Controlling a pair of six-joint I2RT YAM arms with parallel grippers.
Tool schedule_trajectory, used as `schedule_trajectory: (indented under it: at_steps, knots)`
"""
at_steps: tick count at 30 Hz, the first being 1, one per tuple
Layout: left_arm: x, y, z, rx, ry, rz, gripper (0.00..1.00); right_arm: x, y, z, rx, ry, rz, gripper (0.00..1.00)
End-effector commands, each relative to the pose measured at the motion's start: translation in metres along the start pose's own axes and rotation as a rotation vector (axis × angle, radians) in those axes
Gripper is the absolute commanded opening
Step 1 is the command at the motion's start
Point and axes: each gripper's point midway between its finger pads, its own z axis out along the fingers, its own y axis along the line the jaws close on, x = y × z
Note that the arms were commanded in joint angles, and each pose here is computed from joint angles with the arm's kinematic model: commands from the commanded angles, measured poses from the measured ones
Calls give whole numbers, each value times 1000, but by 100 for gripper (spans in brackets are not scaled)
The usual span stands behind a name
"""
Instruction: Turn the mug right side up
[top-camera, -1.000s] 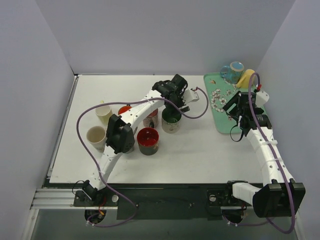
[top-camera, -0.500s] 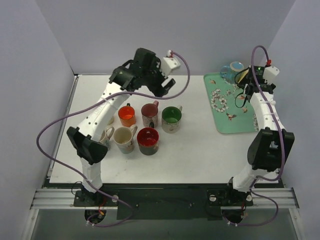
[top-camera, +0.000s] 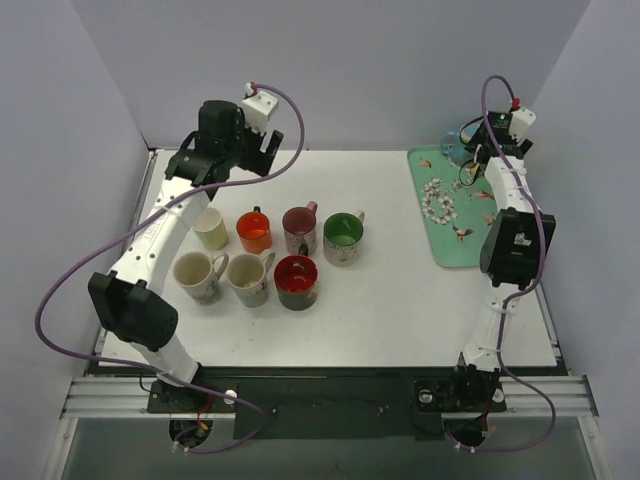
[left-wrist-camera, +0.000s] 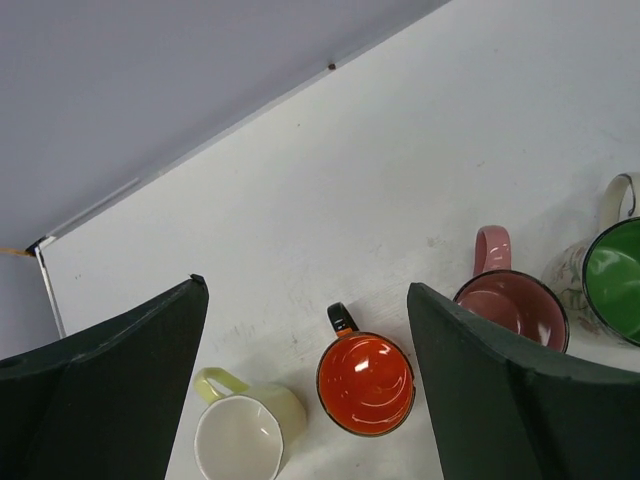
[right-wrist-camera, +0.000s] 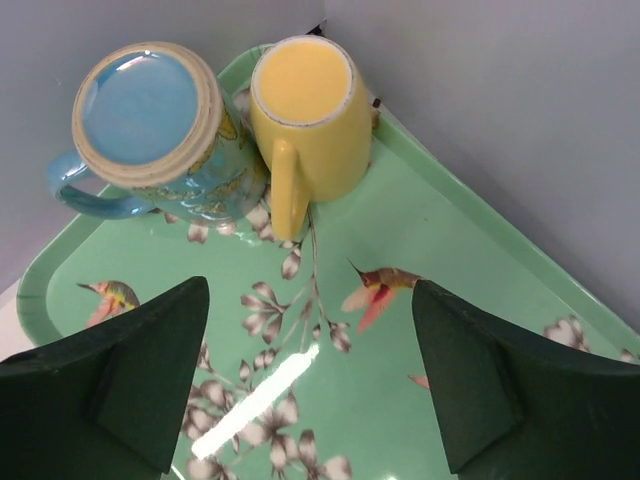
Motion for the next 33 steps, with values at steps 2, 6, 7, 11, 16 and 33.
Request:
schedule_trajectory:
  at_steps: [2,6,7,11,16,33]
  knots:
    - [-17,19,-13,-104,-196,-34,93,-10,5,26,55,-57,12,70]
    - [-35,29,-18,-133,-333,16,95,2,14,54,66,-55,59,68]
    - [-33,35,-11,-150,-326,4,95,2,18,61,65,-62,91,67]
    - [-38,55,-2,-216,-334,-11,95,5,27,80,55,-93,175,58]
    - [-46,69,-2,-255,-363,-2,95,23,9,86,163,-89,250,48]
    - [-49,88,6,-278,-370,-8,96,48,-16,123,209,-6,503,30]
